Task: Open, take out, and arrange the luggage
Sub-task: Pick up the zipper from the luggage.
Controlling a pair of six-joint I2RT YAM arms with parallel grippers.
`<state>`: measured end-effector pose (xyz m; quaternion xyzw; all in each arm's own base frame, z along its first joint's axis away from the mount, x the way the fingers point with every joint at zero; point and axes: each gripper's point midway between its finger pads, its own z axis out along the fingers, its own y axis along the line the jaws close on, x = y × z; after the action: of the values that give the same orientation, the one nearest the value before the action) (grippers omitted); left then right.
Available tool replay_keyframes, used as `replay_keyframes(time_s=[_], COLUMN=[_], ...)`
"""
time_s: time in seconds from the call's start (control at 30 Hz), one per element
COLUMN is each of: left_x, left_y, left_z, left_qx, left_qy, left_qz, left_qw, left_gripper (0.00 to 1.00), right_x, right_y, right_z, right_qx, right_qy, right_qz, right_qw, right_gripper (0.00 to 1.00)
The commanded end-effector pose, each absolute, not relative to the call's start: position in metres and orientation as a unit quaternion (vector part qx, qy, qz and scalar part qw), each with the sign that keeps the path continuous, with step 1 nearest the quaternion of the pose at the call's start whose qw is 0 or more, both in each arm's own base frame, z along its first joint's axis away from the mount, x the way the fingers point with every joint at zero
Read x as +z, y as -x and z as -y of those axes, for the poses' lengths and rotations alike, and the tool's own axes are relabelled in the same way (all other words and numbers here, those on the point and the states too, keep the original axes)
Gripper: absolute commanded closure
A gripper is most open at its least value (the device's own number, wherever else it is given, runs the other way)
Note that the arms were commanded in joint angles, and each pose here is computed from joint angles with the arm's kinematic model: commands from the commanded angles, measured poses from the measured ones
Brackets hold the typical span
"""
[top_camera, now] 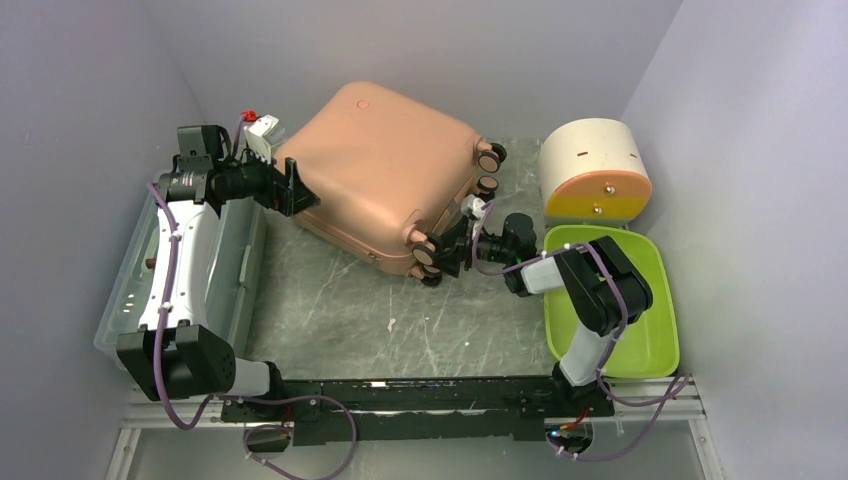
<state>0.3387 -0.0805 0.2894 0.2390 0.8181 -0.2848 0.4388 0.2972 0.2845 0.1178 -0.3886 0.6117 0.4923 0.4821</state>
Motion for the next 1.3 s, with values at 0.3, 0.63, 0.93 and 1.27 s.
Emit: replay_keyframes(time_s=[0.3,0.63,0.93,1.27], left_x=[0.300,0.301,0.298,0.300], left_y=[-0.334,-0.334,-0.333,-0.332], left_z=[0.085,0.085,0.085,0.085], left_qx=[-0.286,-0.287,-0.289,-0.288], left_qy=[-0.253,-0.253,-0.252,-0.253], left_qz=[-0.803,-0.803,-0.804,-0.804], left_qw=[0.457,0.456,0.455,0.454], left_gripper=[0.01,0.01,0.01,0.01], right_x=[0.131,0.126,0.127,0.128], right_y=[-0.316,-0.298,-0.296,-0.282], right_z=[-0.281,-0.296,-0.304,-0.305], right_qx=[0.503,0.515,0.523,0.550], right_qy=[0.369,0.397,0.396,0.405], right_qz=[-0.597,-0.589,-0.590,-0.581], right_qw=[0.505,0.480,0.471,0.443], right_gripper=[0.35,0.34,0.48,0.57])
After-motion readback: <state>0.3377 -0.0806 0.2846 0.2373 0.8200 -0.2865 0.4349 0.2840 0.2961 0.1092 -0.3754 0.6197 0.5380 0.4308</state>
